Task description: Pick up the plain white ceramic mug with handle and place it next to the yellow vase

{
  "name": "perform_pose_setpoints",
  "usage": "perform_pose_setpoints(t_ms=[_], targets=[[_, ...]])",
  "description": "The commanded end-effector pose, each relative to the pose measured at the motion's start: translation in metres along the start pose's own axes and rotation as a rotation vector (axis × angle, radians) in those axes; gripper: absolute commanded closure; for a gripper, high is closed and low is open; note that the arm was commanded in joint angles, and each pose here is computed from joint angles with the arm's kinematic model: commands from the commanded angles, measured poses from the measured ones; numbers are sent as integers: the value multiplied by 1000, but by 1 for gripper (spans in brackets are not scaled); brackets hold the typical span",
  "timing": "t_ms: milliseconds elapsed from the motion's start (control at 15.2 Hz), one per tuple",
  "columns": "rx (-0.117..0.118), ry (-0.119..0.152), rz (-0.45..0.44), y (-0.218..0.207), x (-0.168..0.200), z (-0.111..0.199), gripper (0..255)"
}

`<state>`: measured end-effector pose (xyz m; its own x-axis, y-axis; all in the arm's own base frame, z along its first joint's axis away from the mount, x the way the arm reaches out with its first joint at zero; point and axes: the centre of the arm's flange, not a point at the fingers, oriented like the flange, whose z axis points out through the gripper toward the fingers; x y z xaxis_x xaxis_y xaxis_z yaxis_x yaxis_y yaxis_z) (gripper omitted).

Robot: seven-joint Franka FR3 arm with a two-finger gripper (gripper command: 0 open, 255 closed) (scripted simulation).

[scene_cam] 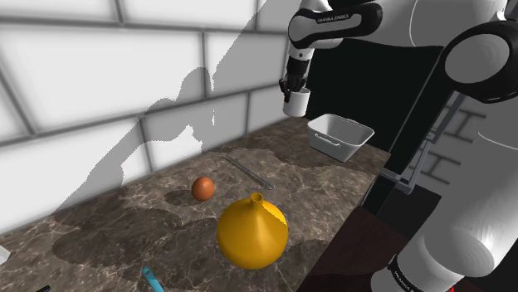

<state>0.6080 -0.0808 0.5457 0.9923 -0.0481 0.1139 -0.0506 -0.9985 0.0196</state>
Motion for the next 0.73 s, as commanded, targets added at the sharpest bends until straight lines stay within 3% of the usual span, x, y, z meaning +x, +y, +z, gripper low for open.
perform_pose_setpoints(t_ms=[0,660], targets=[[0,0,0,0,2,-11,255],[0,0,0,1,8,-62,255]])
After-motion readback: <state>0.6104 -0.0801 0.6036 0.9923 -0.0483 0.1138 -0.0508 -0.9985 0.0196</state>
